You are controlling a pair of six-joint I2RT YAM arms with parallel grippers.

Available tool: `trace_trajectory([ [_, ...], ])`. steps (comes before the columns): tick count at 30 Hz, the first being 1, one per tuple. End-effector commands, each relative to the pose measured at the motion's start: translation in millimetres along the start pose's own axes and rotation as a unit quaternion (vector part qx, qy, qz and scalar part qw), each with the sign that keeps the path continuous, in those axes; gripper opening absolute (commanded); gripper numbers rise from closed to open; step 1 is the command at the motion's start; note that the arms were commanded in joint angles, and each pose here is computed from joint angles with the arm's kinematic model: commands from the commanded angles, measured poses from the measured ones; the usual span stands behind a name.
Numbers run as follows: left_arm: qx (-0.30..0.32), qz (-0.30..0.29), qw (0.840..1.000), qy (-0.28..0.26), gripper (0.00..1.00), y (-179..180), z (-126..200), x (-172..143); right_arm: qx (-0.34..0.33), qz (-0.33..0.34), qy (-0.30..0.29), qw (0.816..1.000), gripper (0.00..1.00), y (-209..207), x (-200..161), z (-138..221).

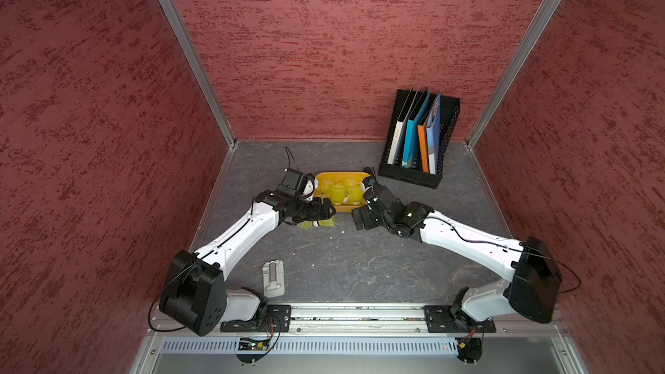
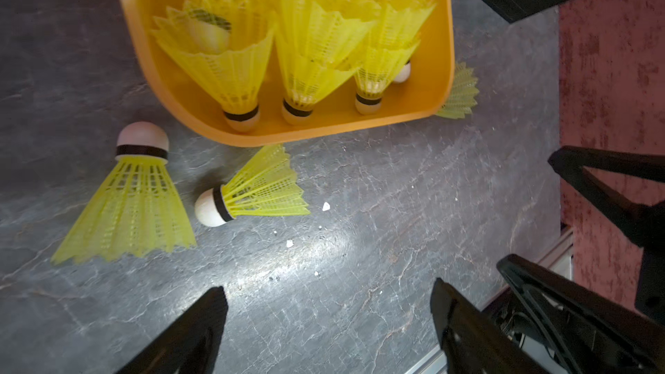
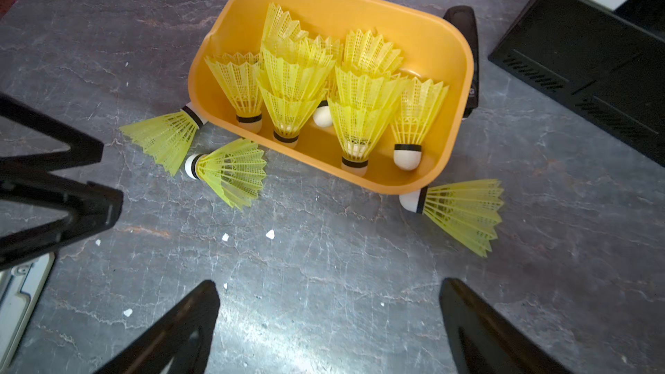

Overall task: Put the shuttlecocks into the storage box
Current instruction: Pick up the shuttlecock at the center of the board.

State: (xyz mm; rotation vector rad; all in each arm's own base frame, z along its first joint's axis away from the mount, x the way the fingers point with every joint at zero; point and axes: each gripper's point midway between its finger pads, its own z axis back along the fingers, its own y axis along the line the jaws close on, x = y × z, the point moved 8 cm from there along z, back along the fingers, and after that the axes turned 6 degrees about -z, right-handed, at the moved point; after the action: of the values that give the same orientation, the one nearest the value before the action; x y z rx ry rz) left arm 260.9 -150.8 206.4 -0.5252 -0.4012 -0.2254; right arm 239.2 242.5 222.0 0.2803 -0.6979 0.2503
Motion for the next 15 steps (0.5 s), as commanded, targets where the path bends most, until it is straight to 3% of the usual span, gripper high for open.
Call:
trace_trajectory([
  [1, -0.029, -0.13, 0.991, 0.007, 0.92, -9.0, 0.0, 12.1, 0.027, 0.008, -0.035, 0.999, 0.98, -1.0, 6.7, 14.2],
  [8, 0.01, -0.316, 0.947, 0.057, 0.9, 3.9, -9.4, 9.3, 0.008, 0.011, -0.033, 0.999, 0.98, -18.5, 5.7, 24.1],
  [15, 0.004, -0.414, 0.909, 0.047, 0.92, 19.2, -27.8, -14.6, 0.013, 0.01, -0.034, 0.999, 0.98, -26.6, 7.2, 29.8],
])
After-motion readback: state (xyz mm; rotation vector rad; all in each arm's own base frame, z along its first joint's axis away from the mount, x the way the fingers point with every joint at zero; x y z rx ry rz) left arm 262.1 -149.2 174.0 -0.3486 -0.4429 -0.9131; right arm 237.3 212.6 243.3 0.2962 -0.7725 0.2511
